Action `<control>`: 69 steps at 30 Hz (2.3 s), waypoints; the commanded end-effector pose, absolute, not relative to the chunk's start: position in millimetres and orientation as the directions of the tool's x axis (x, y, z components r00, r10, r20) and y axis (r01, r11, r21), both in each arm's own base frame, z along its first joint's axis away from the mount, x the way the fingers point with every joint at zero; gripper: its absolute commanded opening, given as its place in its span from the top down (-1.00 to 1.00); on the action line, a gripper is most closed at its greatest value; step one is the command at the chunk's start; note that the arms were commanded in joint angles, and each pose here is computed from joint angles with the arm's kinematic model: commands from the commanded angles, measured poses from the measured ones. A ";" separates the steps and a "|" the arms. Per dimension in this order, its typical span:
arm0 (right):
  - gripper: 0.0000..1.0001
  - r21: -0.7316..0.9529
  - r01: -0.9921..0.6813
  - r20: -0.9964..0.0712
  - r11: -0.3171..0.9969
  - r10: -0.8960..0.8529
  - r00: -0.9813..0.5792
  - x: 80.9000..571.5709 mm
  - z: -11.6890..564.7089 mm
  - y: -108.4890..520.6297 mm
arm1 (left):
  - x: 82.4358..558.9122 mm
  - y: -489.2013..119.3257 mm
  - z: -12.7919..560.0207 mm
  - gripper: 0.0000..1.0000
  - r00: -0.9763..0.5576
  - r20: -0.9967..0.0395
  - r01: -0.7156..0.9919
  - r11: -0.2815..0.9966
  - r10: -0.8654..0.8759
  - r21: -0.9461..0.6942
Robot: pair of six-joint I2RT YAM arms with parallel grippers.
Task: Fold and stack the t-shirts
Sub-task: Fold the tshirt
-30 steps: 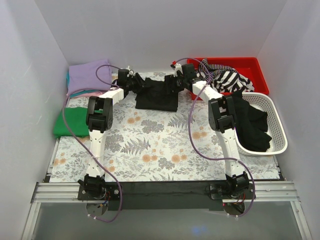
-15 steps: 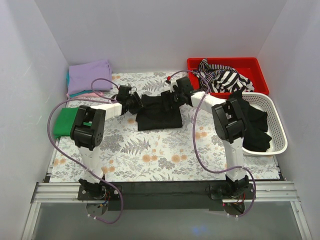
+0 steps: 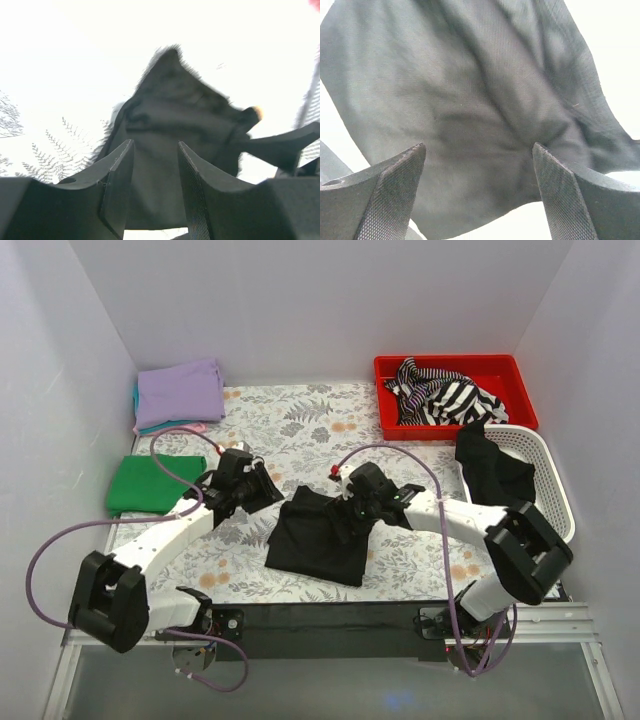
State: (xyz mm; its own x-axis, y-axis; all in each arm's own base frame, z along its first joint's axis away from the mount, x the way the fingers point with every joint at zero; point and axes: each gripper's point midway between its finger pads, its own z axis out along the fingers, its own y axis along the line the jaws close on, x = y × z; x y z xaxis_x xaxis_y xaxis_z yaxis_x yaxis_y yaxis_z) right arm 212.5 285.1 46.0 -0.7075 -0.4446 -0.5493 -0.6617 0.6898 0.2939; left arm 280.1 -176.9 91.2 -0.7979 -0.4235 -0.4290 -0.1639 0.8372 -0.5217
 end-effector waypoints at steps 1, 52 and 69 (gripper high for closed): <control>-0.86 0.281 -0.618 -0.612 0.734 -0.359 -0.705 220.5 82.2 278.5 | 292.7 -163.8 145.6 0.23 -0.719 -0.544 -0.136 0.855 -0.433 -0.501; -0.92 0.201 -0.579 -0.682 0.790 -0.311 -0.662 239.8 107.4 266.4 | 307.6 -196.8 53.6 0.45 -0.849 -0.397 -0.168 0.890 -0.349 -0.424; -0.89 0.214 -0.570 -0.628 0.794 -0.335 -0.702 231.7 82.1 264.6 | 329.3 -222.4 116.0 1.00 -0.814 -0.460 -0.054 0.835 -0.354 -0.548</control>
